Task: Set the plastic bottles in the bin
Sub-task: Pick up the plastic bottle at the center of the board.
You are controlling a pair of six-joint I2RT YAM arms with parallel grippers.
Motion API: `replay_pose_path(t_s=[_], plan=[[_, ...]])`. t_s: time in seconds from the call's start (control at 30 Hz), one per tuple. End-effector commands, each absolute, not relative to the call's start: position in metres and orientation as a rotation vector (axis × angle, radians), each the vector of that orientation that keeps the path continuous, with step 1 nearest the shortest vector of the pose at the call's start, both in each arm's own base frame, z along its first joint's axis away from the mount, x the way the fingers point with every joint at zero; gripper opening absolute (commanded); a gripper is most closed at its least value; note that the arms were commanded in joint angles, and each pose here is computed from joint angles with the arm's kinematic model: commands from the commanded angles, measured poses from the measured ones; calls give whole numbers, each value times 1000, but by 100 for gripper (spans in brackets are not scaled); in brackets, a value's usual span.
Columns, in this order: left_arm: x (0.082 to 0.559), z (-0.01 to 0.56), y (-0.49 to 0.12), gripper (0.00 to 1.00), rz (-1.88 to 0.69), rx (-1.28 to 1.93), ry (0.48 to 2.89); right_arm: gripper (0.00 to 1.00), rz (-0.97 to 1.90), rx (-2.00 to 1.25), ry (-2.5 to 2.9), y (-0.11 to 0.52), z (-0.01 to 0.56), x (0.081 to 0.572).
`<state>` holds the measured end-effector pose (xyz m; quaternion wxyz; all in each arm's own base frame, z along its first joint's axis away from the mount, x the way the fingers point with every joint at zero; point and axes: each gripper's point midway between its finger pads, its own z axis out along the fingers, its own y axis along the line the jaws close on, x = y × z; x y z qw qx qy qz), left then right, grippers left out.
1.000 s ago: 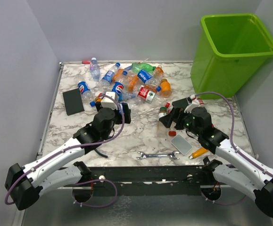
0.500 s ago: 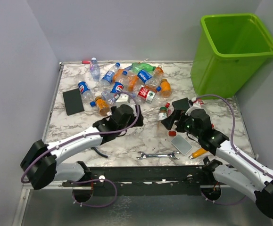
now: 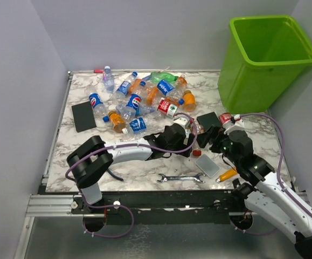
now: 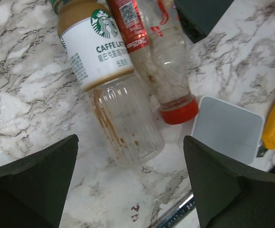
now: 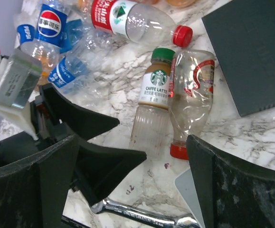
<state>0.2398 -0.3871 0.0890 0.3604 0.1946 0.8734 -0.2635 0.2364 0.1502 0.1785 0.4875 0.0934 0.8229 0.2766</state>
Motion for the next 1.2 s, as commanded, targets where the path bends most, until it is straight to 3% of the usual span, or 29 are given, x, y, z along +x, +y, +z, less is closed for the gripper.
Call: replay_pose_path(t_s=[0.0,0.27,0.6,0.8,0.97,1.17], plan=[[245,80,-403,90,-693,561,2251,98,678,204,2008,151,190,232],[253,56,-407,84,-625,578,2290,98,689,198,2003,151,194,229],[258,34,-395,66,-517,566,2322,98,669,199,1977,143,205,226],[258,41,-389,50,-500,562,2300,98,646,197,1961,140,212,229],[259,90,-387,43,-547,544,2187,100,676,126,1904,147,241,231],[253,199,-362,42,-636,533,1924,100,754,-24,1668,157,344,230]])
